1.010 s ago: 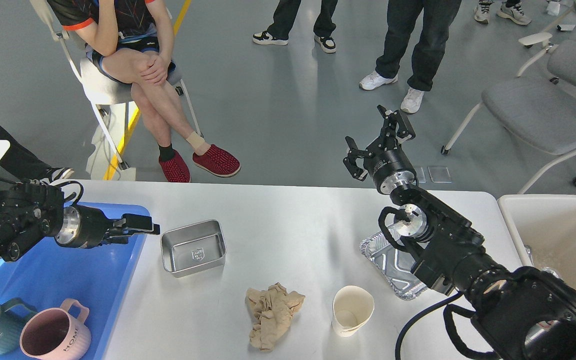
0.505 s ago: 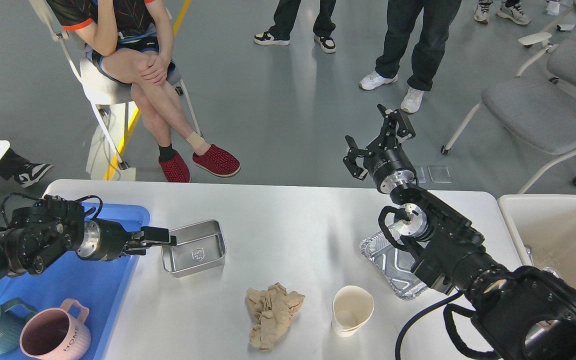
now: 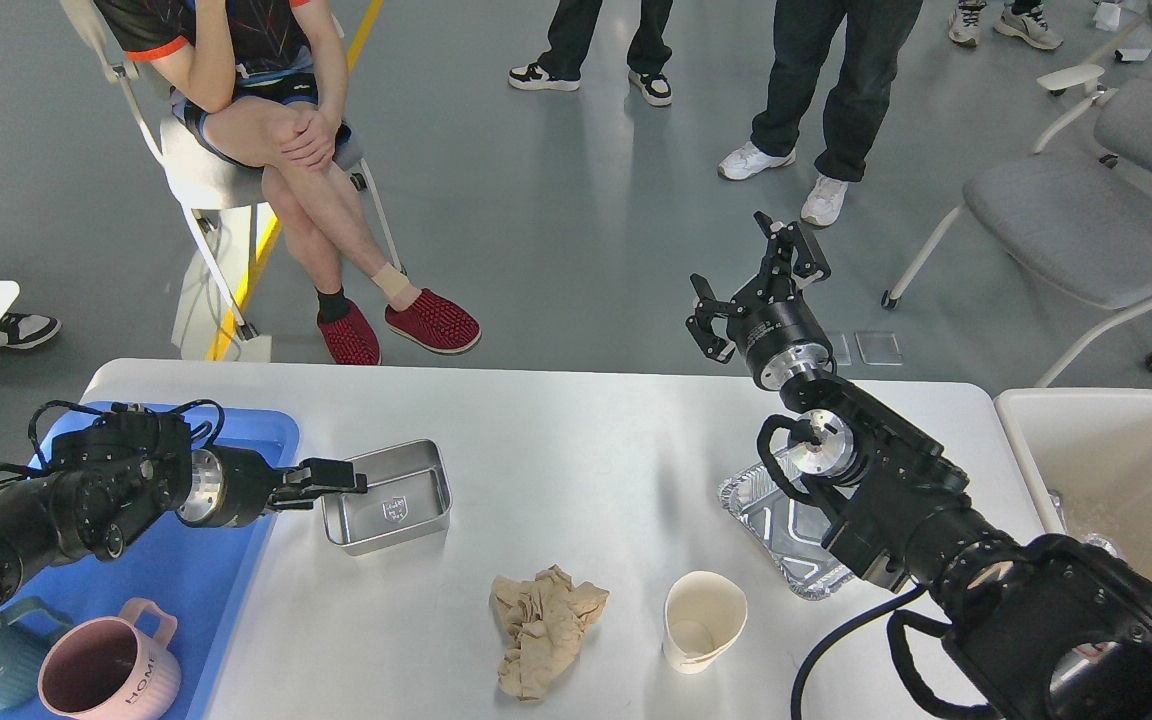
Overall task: Tidy desktop
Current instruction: 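Grasp the edge of the silver metal box with the left gripper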
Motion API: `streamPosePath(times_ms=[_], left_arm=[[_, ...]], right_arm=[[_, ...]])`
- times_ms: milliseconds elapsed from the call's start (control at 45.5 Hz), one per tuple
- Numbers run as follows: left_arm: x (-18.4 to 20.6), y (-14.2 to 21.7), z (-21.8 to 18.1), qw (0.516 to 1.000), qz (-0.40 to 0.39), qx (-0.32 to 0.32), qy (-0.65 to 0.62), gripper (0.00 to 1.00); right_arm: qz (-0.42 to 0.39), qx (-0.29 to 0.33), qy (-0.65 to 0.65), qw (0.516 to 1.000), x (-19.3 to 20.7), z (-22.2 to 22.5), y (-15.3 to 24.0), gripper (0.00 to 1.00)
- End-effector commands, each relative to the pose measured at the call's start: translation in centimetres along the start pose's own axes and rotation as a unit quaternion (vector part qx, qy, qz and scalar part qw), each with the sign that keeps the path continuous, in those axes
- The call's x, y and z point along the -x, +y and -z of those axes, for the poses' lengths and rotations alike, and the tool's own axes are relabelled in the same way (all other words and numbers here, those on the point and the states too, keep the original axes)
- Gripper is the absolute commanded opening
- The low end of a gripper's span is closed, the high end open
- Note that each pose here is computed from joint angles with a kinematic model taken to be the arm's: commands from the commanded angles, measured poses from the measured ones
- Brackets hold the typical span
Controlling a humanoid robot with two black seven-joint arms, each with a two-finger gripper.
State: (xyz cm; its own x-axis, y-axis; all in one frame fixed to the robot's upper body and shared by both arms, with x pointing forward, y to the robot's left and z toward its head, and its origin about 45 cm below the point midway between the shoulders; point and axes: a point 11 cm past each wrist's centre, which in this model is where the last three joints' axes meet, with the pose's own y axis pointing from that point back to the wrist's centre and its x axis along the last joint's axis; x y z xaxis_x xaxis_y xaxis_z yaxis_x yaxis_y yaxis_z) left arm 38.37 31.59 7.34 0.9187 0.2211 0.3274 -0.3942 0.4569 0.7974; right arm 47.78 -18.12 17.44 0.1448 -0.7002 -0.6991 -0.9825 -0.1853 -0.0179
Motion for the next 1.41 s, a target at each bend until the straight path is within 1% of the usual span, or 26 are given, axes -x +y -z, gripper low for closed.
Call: streamPosePath(times_ms=[0,110,198,263,285,329,373,439,483,505,527,593,703,790,900,944,1010,1383], left_arm=[[0.8,-0.9,-0.7,1.000,0.009,0.005,-0.003,0.71],[0.9,-1.0,-0.7,1.000,0.011,0.005,-0.003,0.69],[0.8,-0.9,-0.7,1.000,0.010,0.004,-0.004,0.64],[0.6,-0.8,-0.6,1.000,0.008,0.003,-0.004,0.58],[0.5,-0.6,-0.3,1.000,0.007,0.000,-0.004,0.53],[0.5,-0.5,-0.3,1.000,0.007,0.000,-0.004,0.47],[0.4,-0.4,-0.2,1.000,0.006,-0.002,-0.004,0.45],[0.3,-0.3,-0.1,1.000,0.006,-0.002,-0.004,0.38],[0.2,-0.2,0.0,1.000,0.006,-0.004,-0.005,0.37],[0.2,-0.2,0.0,1.000,0.006,-0.004,-0.005,0.34],[0.1,0.0,0.1,1.000,0.005,-0.006,-0.005,0.29],[0.0,0.2,0.4,1.000,0.007,-0.012,-0.009,0.25],[0.2,0.5,1.1,1.000,0.012,-0.024,-0.014,0.24],[0.3,0.4,1.0,1.000,0.014,-0.024,-0.014,0.20],[0.4,0.3,1.4,0.999,0.013,-0.030,-0.014,0.08],[0.4,0.3,1.4,0.999,0.012,-0.033,-0.017,0.02],[0.3,0.2,1.3,0.999,0.013,-0.033,-0.020,0.00],[-0.9,0.6,0.6,0.999,0.005,-0.031,-0.031,0.00]], right_arm=[[0.000,0.000,0.000,1.000,0.0,0.0,0.0,1.00],[-0.001,-0.001,0.002,1.000,-0.2,0.2,0.0,1.00],[-0.002,-0.004,0.007,1.000,-0.5,0.8,-0.1,1.00],[-0.003,-0.005,0.007,1.000,-0.5,0.9,-0.1,1.00],[-0.003,-0.005,0.007,1.000,-0.5,0.9,-0.1,1.00],[-0.003,-0.004,0.007,1.000,-0.6,0.8,0.0,1.00],[-0.004,-0.004,0.007,1.000,-0.6,0.8,0.0,1.00],[-0.004,-0.004,0.007,1.000,-0.6,0.8,0.0,1.00],[-0.004,-0.004,0.007,1.000,-0.6,0.8,0.0,1.00],[-0.004,-0.004,0.007,1.000,-0.6,0.8,0.0,1.00],[-0.004,-0.004,0.007,1.000,-0.6,0.8,0.0,1.00],[-0.003,-0.004,0.007,1.000,-0.6,0.8,0.0,1.00],[-0.003,-0.004,0.007,1.000,-0.6,0.8,0.0,1.00],[-0.003,-0.004,0.006,1.000,-0.6,0.7,0.1,1.00],[-0.004,-0.003,0.006,1.000,-0.7,0.7,0.1,1.00],[-0.004,-0.003,0.006,1.000,-0.7,0.7,0.1,1.00],[-0.004,-0.003,0.007,1.000,-0.8,0.7,0.1,1.00],[-0.001,-0.004,0.007,1.000,-0.4,0.8,-0.1,1.00]])
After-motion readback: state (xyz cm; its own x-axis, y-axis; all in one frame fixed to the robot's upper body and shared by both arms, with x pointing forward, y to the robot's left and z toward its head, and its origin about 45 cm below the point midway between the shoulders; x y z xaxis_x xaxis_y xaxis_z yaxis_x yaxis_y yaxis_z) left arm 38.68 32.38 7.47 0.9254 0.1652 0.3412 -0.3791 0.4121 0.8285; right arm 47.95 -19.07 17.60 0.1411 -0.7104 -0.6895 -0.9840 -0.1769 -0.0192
